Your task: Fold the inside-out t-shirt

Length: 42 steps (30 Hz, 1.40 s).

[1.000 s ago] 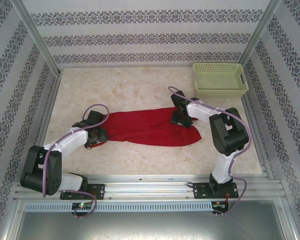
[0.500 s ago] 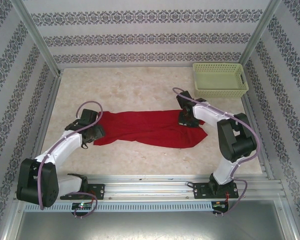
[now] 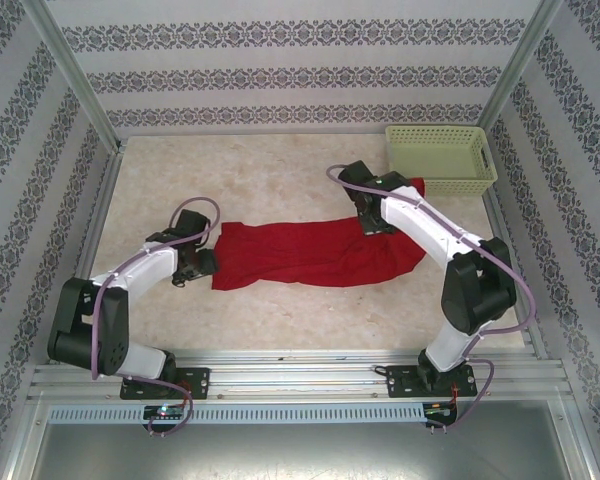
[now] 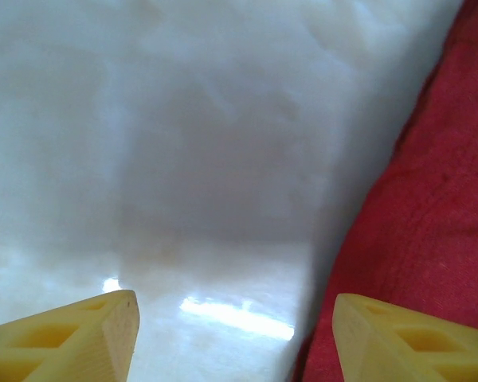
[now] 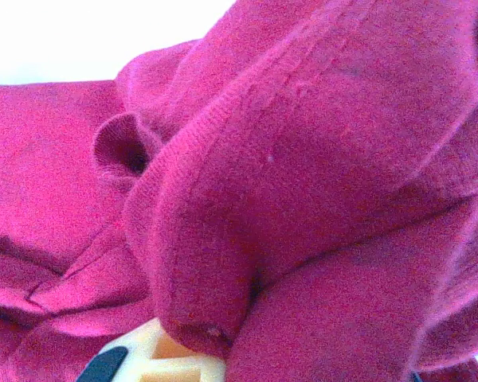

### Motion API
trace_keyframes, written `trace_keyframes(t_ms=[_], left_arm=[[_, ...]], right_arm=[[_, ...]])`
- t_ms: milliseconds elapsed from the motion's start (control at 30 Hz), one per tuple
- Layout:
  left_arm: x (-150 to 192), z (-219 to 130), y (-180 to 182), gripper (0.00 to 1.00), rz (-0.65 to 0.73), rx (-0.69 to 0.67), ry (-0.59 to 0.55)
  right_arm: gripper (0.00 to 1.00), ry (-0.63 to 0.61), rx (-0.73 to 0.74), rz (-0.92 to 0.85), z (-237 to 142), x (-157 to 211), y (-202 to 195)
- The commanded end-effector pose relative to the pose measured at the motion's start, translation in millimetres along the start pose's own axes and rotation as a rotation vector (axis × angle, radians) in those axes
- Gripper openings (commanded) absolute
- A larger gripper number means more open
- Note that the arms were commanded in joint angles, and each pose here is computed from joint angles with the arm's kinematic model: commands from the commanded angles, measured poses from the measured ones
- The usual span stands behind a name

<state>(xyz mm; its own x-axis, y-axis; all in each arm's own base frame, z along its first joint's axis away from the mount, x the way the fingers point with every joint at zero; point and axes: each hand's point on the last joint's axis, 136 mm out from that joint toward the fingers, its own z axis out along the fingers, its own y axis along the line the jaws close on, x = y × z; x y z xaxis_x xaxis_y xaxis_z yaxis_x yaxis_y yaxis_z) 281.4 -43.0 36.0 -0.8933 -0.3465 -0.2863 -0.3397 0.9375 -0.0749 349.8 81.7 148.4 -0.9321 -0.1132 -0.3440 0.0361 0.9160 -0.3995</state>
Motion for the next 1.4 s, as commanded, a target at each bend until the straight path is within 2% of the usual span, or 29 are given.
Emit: trace_keyframes(t_ms=[0,233,433,700,967,1367], left_arm=[[5.6,3.3,-26.2,0.63,0.031,0.069,0.014],[22.7,13.7,-51.5,0.56,0.031,0.147,0.029],[28.2,16.2,-52.6,0.50,0.000,0.193,0.008],[40.5,24.2,-49.0,0.44,-0.039,0.231,0.001],[51.9,33.9,-47.2,0.41,-0.050,0.252,0.017],[53.8,35.4,-48.5,0.38,-0.056,0.271,0.013]], right_arm=[[0.00,0.006,0.169,-0.147,-16.8,-4.7,-18.1],[0.00,-0.065,0.146,-0.241,-46.2,-27.8,24.8],[0.00,-0.103,0.010,-0.280,-74.8,-34.3,95.1],[0.00,-0.039,-0.354,-0.126,-95.1,-26.8,189.5],[0.00,0.000,-0.583,-0.005,-110.1,-32.7,236.6],[0.00,0.056,-0.653,-0.018,-112.6,-26.8,284.6]])
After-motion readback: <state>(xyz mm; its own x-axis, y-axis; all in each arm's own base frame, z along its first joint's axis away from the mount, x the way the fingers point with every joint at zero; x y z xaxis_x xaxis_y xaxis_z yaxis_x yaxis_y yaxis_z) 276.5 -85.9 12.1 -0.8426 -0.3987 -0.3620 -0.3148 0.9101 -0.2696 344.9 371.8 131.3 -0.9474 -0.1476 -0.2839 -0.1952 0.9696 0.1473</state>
